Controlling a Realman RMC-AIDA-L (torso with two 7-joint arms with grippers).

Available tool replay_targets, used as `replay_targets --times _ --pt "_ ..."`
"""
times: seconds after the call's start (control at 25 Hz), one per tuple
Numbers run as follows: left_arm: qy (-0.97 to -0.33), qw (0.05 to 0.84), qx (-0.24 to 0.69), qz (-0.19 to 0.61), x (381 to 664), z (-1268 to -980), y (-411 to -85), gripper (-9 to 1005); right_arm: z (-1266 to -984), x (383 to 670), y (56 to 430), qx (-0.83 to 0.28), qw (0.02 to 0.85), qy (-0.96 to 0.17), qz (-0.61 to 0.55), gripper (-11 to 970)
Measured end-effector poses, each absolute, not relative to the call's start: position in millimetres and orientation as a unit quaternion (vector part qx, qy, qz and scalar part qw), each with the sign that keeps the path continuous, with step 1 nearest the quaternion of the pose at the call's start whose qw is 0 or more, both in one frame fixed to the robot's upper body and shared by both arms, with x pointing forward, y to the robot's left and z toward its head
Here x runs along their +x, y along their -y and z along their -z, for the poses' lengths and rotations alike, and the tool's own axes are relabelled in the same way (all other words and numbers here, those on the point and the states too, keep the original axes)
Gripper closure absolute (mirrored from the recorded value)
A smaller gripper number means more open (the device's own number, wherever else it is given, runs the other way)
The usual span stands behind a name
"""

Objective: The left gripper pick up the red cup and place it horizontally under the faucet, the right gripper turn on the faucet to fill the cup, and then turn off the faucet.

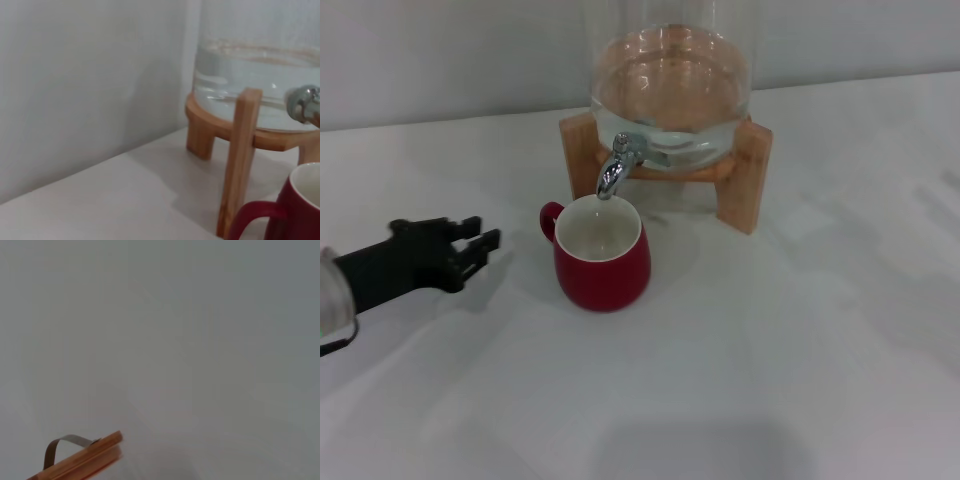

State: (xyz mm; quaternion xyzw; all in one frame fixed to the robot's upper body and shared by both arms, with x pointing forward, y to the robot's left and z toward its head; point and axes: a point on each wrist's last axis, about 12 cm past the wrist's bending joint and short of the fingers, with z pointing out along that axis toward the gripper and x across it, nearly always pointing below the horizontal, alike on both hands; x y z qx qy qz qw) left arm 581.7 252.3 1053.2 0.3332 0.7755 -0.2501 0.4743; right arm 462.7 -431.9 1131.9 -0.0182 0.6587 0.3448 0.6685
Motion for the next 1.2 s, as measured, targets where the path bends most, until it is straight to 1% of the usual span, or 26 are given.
replay_targets --times 0.08,0.12,0.2,0.32,0.36,0.4,0.48,0.6,0.76,0.92,1.04,1.2 --pt "-0.776 0.482 0.316 0.256 576.2 -1055.6 -261.8 685 -1132.0 462.9 431.8 -0.018 0.669 -0.659 -0.345 300" --pt "-0.774 0.5 0.286 0.263 569.8 -1059.1 -273.7 682 -1131.9 462.9 431.9 -0.018 0.669 -0.659 -0.345 301" --pt "-0.773 0.509 0.267 0.268 565.8 -1060.5 -280.7 676 -1131.9 463.0 432.0 -0.017 0.669 -0.659 -0.344 301" --pt "-0.76 0.542 0.221 0.282 553.9 -1069.4 -299.4 666 -1132.1 463.4 432.2 -0.017 0.669 -0.659 -0.344 301" --pt "-0.749 0.558 0.203 0.294 545.5 -1074.8 -307.7 663 -1132.1 463.4 432.3 -0.017 0.669 -0.659 -0.344 301" --pt "-0.749 0.558 0.203 0.294 545.5 -1074.8 -307.7 660 -1132.1 463.4 432.3 -0.017 0.668 -0.659 -0.344 301" --pt "-0.737 0.57 0.171 0.32 537.0 -1080.3 -315.4 654 -1132.9 463.9 432.5 -0.019 0.668 -0.66 -0.343 301" --pt "-0.72 0.577 0.126 0.365 524.4 -1089.1 -327.8 423 -1133.7 464.1 432.6 -0.024 0.665 -0.664 -0.341 300" --pt "-0.695 0.599 0.09 0.388 503.6 -1095.9 -347.8 335 -1132.5 463.3 432.6 -0.027 0.659 -0.67 -0.341 300" --pt "-0.679 0.618 0.055 0.393 486.0 -1097.8 -365.8 248 -1132.5 463.1 432.6 -0.029 0.658 -0.671 -0.341 301" --pt "-0.675 0.621 0.016 0.398 480.1 -1098.4 -376.8 182 -1133.2 463.3 431.7 -0.035 0.652 -0.677 -0.34 301" --pt "-0.668 0.628 -0.016 0.4 476.3 -1100.4 -386.6 132 -1135.8 466.4 424.3 -0.063 0.624 -0.699 -0.344 301"
